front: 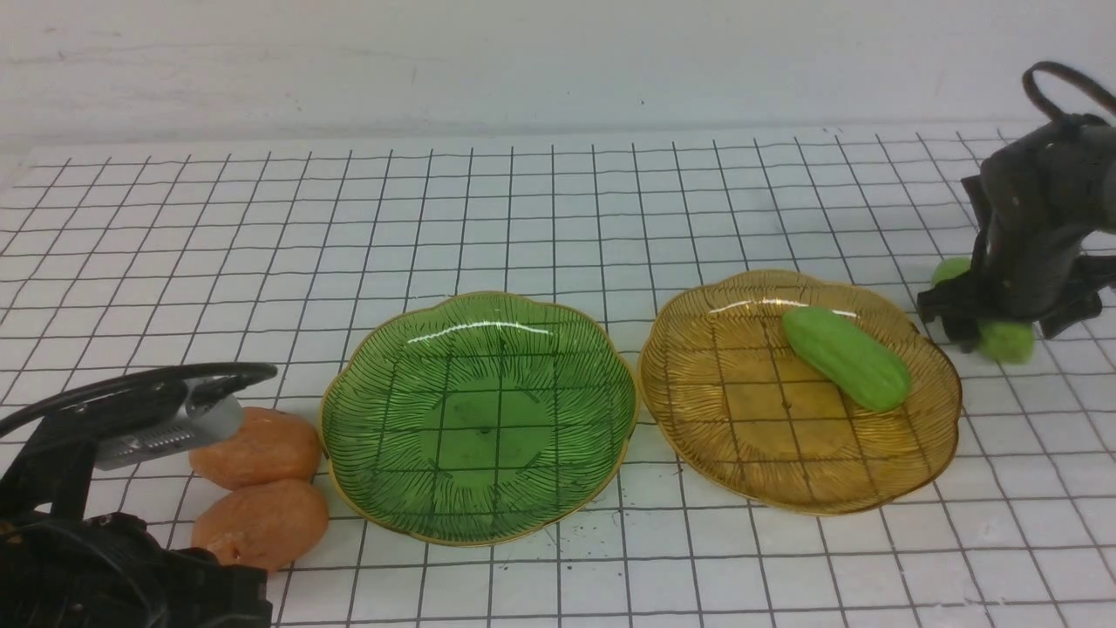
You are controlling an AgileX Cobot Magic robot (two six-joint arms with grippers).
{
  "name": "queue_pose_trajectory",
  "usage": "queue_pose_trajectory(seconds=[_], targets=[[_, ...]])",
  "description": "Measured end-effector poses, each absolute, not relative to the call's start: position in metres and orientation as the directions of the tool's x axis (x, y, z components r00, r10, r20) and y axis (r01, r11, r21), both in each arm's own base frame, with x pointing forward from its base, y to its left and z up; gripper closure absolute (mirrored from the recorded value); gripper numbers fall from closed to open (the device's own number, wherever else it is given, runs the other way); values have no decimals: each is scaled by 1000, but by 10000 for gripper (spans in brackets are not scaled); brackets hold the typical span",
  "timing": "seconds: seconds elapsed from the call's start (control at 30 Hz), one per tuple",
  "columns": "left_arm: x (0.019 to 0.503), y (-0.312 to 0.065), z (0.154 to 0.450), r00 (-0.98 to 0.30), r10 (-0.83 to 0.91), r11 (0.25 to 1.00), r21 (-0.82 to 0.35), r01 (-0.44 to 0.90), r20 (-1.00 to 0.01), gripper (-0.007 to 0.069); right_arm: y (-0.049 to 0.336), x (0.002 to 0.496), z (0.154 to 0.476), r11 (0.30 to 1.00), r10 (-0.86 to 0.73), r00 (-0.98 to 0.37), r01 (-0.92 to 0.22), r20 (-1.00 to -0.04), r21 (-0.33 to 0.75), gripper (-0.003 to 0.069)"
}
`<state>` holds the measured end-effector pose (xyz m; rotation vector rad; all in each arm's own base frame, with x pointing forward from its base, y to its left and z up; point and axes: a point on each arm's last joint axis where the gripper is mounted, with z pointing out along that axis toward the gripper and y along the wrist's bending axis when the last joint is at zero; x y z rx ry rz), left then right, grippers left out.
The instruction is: Put different types of vegetables on the plate.
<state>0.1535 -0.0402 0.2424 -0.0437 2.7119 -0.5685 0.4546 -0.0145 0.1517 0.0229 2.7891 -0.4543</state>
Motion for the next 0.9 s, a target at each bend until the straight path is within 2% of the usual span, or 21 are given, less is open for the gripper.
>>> queue_pose_trajectory(seconds=[0.03,0.07,0.1,0.3,0.37,0.47,0.5,0.57,0.63,0.67,0.73,0.83,0.9], targets=[[154,-40,242,-932,-104,918,-394,44,-348,524,-14,455,152,950,-34,-951,65,-308,-305,162],[154,-40,242,-932,-105,918,-394,43,-347,524,-14,455,151,953,-29,-951,66,-307,-296,227],[154,-40,242,-932,-106,918,-394,42,-347,524,-13,455,151,954,-25,-952,69,-305,-293,256],[154,-40,242,-932,-106,918,-394,42,-347,524,-13,454,172,954,14,-969,87,-248,-285,255],[154,-40,242,-932,-106,918,-394,42,-347,524,-12,451,202,959,15,-971,81,-237,-271,255],[154,-40,242,-932,-106,918,-394,42,-347,519,-4,442,248,981,17,-954,74,-299,-180,255],[154,-40,242,-932,-106,918,-394,42,-347,518,-3,441,251,983,17,-953,72,-303,-171,255],[154,-40,242,-932,-106,918,-394,42,-347,516,12,423,283,1000,10,-939,14,-343,-10,255],[154,-40,242,-932,-106,918,-394,42,-347,513,18,416,288,998,8,-940,-12,-341,54,255],[154,-40,242,-932,-106,918,-394,42,-347,504,29,407,290,989,-1,-944,-50,-331,139,255],[154,-40,242,-931,-107,918,-394,42,-349,487,43,398,283,978,-42,-953,-101,-299,182,255],[154,-40,243,-930,-108,919,-393,42,-352,459,61,389,265,970,-113,-964,-159,-240,182,255],[156,-40,243,-924,-114,920,-391,41,-365,414,81,382,245,963,-201,-964,-228,-176,147,255]])
